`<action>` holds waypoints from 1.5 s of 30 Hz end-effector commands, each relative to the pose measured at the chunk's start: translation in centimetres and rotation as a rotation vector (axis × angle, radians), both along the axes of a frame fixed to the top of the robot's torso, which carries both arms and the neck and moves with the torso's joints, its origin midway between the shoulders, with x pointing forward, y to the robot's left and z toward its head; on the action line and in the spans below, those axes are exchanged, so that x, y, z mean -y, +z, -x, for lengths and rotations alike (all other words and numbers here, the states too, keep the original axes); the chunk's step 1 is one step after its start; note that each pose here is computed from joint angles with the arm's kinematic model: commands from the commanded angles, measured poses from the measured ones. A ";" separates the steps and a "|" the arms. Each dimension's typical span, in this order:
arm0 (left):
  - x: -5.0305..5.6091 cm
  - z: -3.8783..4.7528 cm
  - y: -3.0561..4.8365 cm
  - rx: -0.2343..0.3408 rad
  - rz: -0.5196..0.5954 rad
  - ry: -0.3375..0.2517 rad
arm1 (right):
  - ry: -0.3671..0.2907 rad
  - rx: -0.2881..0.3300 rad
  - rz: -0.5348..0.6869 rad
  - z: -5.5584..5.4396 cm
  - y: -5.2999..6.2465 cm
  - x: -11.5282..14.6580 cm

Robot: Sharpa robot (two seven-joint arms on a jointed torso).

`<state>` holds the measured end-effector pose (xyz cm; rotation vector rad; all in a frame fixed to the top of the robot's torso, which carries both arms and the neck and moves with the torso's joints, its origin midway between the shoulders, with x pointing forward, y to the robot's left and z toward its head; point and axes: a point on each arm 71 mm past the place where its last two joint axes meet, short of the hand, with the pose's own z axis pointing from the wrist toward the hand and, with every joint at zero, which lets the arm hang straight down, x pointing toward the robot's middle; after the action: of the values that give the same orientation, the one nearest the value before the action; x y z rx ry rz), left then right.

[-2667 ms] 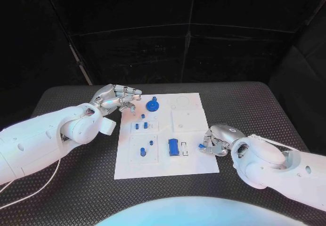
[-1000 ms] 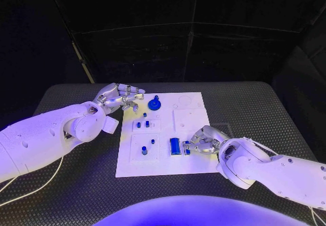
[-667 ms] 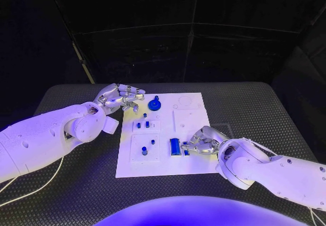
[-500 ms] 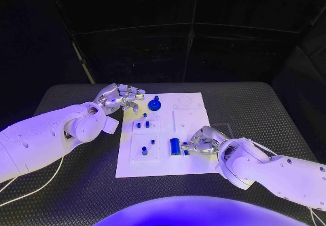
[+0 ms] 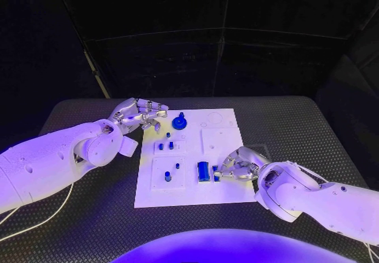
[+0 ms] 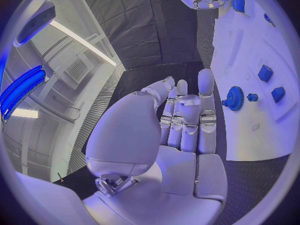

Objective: Assemble the parts on the task board

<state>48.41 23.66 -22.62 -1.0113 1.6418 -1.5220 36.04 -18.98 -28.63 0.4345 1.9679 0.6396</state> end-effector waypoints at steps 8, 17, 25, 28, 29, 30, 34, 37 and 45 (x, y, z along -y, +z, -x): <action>-0.2 -0.47 -0.05 0.020 0.019 0.025 | -0.069 -0.004 -0.490 -3.7 2.1 1.5; -0.3 -2.08 -0.52 0.052 0.087 0.138 | -0.193 0.082 -0.713 -10.6 3.1 3.7; -0.4 -4.02 -1.53 0.070 0.125 0.311 | -0.196 0.128 -0.783 -14.2 1.9 2.9; -0.1 -4.64 -1.95 0.077 0.126 0.346 | -0.194 0.121 -0.812 -14.9 1.4 2.4; 0.0 -4.82 -2.08 0.079 0.126 0.356 | -0.191 0.118 -0.821 -15.1 1.3 2.2; 0.1 -4.94 -2.16 0.081 0.125 0.362 | -0.188 0.116 -0.827 -15.3 1.1 2.1; 0.8 -4.87 -2.60 0.047 0.101 0.299 | -0.233 0.115 -0.748 -15.4 0.6 2.2; 1.0 -4.69 -2.48 0.050 0.098 0.306 | -0.239 0.124 -0.759 -15.2 0.9 2.1; 2.2 -2.98 -1.60 0.070 0.076 0.359 | -0.293 0.184 -0.836 -13.7 3.3 1.2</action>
<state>51.41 21.19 -24.66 -1.1903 1.3530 -1.4306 49.70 -19.78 -26.12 1.0322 1.4692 1.2679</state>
